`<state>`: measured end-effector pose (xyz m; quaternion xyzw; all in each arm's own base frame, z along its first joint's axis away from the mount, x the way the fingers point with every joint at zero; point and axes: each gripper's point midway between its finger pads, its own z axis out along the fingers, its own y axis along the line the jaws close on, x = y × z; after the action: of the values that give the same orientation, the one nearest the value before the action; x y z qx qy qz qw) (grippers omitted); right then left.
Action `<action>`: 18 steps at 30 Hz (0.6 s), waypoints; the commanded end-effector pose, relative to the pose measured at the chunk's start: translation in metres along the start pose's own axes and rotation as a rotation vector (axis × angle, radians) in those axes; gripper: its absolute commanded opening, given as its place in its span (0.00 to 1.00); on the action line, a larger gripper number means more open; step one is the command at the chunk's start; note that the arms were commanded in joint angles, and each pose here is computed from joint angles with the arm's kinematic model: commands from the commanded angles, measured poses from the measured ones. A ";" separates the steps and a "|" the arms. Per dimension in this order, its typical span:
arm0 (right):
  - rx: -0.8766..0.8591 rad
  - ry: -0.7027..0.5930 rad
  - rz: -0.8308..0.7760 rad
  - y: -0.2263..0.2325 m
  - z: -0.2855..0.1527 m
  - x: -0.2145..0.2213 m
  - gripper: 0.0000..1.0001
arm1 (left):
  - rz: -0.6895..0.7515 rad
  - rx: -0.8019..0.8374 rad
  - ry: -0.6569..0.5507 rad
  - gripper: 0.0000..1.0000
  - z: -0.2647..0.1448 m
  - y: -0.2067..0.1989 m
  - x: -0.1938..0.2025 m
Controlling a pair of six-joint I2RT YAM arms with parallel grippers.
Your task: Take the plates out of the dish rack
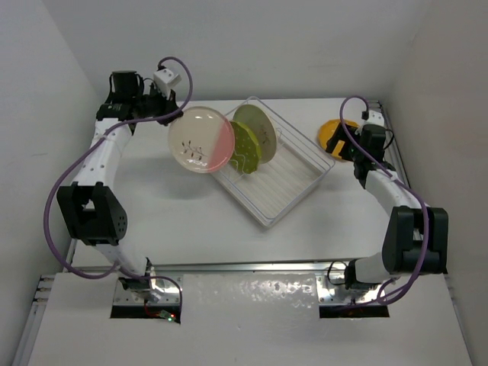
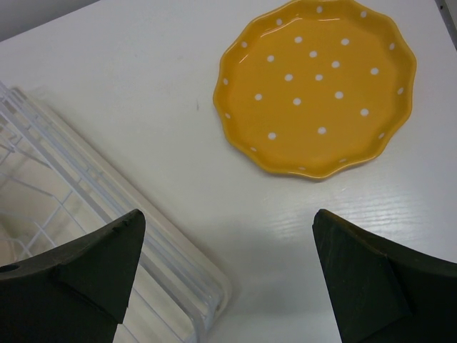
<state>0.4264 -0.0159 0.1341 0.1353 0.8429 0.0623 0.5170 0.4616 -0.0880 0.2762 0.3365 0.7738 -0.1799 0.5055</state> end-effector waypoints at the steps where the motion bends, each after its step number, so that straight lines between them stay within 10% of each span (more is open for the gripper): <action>1: -0.036 -0.089 -0.014 0.012 0.000 -0.033 0.99 | -0.032 -0.033 -0.083 0.00 -0.009 0.004 -0.022; 18: -0.027 -0.079 -0.019 0.011 -0.003 -0.030 0.99 | -0.355 0.087 0.029 0.00 0.006 -0.016 0.061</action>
<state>0.4267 -0.0154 0.1347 0.1335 0.8429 0.0618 0.5175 0.4419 -0.0644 0.2087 0.2179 0.8395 -0.2439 0.4340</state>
